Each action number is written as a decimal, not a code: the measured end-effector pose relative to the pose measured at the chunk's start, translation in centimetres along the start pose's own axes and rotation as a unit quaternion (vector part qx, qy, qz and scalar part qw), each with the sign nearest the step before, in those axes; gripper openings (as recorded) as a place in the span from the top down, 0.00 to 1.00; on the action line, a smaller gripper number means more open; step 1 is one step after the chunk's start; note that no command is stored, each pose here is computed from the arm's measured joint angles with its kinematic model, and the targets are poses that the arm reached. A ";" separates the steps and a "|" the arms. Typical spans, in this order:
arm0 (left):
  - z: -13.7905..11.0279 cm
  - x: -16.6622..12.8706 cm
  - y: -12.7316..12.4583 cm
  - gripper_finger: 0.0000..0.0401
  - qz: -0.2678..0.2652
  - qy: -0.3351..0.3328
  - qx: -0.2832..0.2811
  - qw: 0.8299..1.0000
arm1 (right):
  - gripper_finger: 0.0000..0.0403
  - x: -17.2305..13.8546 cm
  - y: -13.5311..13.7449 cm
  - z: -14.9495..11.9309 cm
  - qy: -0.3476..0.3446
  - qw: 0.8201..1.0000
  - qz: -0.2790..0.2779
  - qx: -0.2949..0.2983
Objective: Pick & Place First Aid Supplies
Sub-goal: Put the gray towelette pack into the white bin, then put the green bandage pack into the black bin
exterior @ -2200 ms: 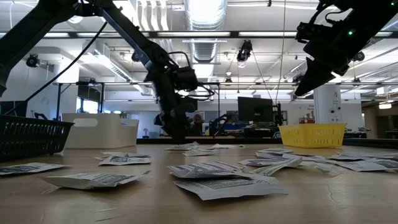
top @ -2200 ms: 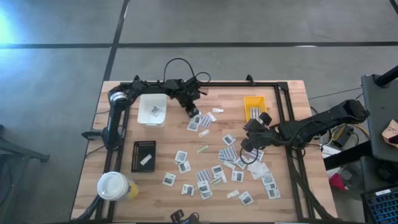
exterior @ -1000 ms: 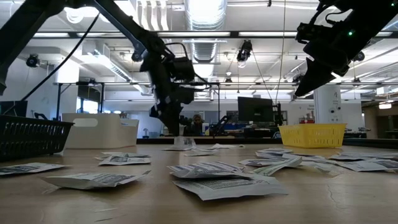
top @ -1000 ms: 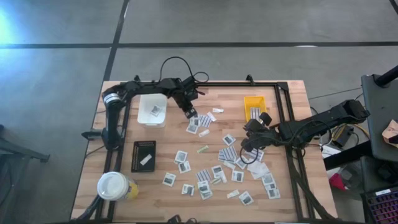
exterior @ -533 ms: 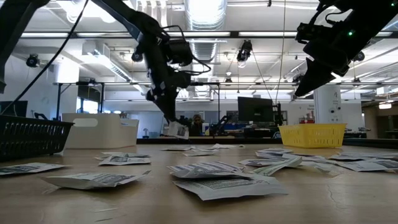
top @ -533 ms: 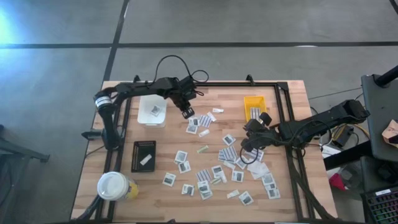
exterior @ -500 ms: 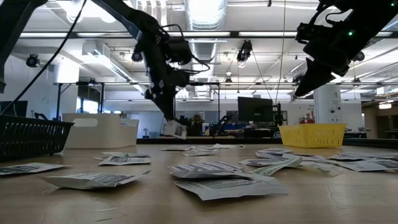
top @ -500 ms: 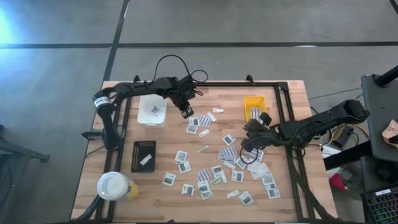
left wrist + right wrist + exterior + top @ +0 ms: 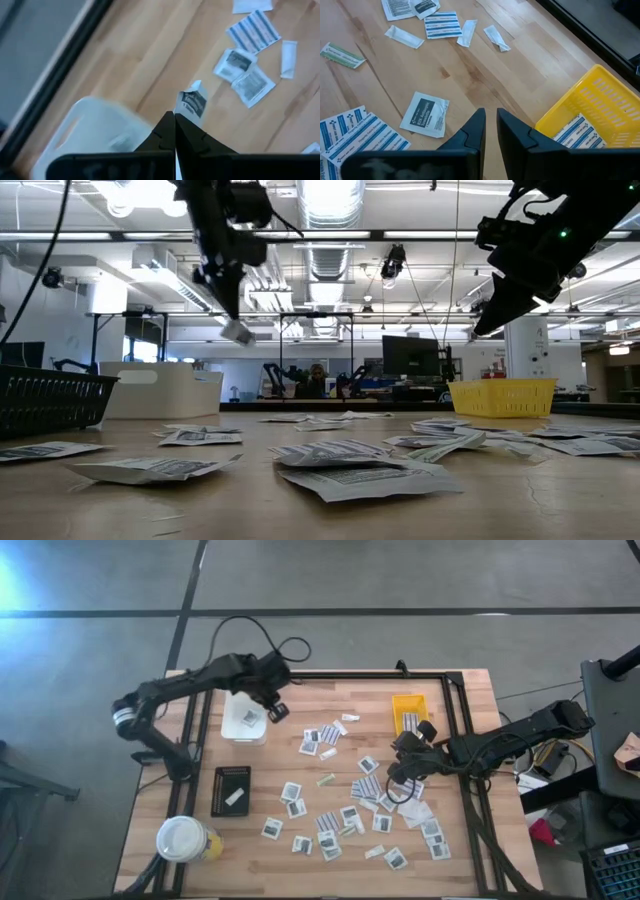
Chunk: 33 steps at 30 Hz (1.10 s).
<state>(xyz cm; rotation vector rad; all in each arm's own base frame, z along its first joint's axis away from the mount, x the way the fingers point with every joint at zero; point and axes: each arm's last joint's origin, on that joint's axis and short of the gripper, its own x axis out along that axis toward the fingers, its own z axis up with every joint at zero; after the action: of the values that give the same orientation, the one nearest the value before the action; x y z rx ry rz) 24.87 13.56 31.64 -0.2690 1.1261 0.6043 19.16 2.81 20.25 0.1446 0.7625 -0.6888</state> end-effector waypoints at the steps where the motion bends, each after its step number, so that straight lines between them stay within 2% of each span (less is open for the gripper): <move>1: -0.4 -0.7 0.2 1.00 0.014 0.000 -0.004 1.000 | 0.89 0.0 0.0 0.0 0.000 1.000 0.000 0.000; 7: -2.4 -3.5 1.2 1.00 0.091 0.007 -0.032 0.995 | 0.89 0.0 0.1 0.2 -0.007 1.000 0.006 0.008; 12: -3.1 -3.9 1.5 1.00 0.117 0.025 -0.051 0.992 | 0.89 0.0 0.2 0.3 -0.013 1.000 0.010 0.013; 16: -3.5 -2.8 1.4 1.00 0.127 0.043 -0.058 0.989 | 0.89 0.0 0.2 0.3 -0.013 1.000 0.011 0.014; 26: -6.3 2.8 0.9 1.00 0.140 0.124 -0.045 0.981 | 0.89 0.0 0.3 0.3 -0.011 1.000 0.014 0.014; 33: -7.0 3.5 0.9 1.00 0.141 0.137 -0.041 0.980 | 0.89 0.0 0.3 0.3 -0.011 1.000 0.014 0.014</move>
<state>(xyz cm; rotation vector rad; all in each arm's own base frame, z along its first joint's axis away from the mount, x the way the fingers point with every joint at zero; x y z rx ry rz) 20.08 11.97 25.61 -0.2709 1.4206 0.8869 19.50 2.91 20.45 0.1723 0.7283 -0.6741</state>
